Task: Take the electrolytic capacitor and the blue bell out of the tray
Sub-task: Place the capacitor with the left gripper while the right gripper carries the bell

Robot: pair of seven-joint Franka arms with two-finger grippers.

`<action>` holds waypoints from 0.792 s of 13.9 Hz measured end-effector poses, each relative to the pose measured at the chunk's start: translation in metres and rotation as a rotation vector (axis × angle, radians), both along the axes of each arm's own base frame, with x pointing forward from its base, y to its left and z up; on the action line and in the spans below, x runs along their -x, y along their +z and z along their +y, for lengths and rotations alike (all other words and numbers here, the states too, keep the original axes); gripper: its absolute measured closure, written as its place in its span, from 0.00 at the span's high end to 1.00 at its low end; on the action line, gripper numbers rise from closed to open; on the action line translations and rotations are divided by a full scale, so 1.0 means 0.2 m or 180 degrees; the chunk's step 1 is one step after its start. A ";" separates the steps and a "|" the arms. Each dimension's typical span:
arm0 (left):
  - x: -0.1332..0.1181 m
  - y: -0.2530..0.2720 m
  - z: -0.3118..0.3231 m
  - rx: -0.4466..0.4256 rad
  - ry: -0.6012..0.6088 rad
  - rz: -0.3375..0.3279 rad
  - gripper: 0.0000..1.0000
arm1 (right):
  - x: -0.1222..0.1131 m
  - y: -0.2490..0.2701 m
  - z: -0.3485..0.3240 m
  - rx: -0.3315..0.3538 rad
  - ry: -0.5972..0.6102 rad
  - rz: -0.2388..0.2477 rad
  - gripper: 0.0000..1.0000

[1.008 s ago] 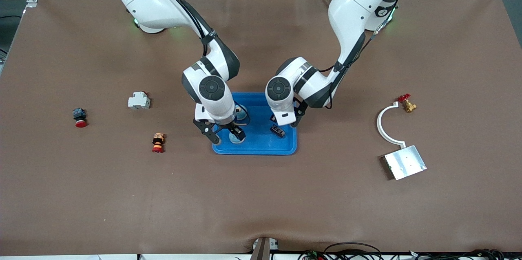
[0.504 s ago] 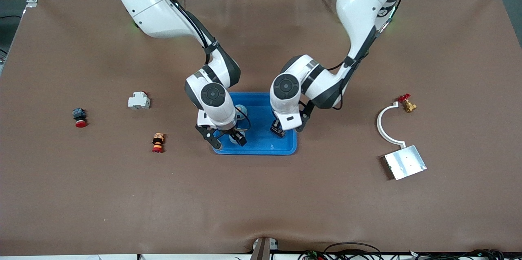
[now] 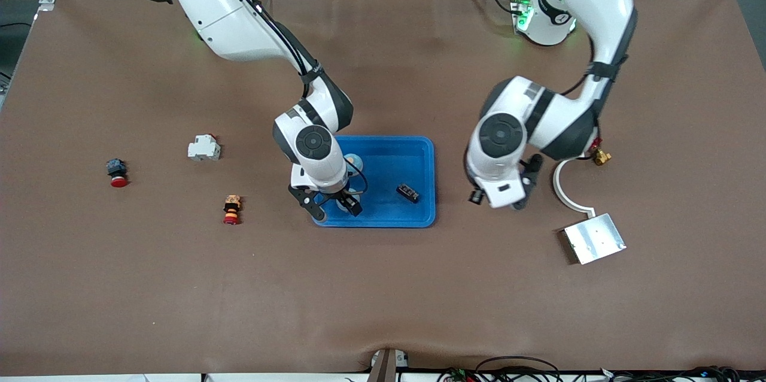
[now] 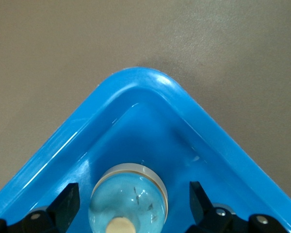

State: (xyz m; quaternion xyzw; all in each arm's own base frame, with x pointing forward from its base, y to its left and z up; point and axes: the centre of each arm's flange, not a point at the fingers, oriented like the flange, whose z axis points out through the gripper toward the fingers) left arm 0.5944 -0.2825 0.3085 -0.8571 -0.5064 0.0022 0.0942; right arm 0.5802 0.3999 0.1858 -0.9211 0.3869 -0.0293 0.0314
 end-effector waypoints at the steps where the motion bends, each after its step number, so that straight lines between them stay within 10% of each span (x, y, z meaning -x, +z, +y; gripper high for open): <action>1: -0.01 -0.05 0.13 -0.0033 -0.0099 0.0101 0.34 | 0.00 -0.01 0.00 0.0003 0.0000 0.0006 1.00; 4: -0.03 -0.20 0.49 -0.0213 -0.0356 0.0321 0.34 | 0.00 -0.04 0.00 0.0010 0.0001 0.0019 1.00; 7: -0.02 -0.30 0.76 -0.0286 -0.0554 0.0501 0.34 | 0.00 -0.04 0.02 0.0003 0.0004 0.0010 0.73; 11: -0.02 -0.41 1.12 -0.0260 -0.0825 0.0522 0.34 | 0.02 -0.02 0.07 -0.0017 -0.0040 -0.0005 0.66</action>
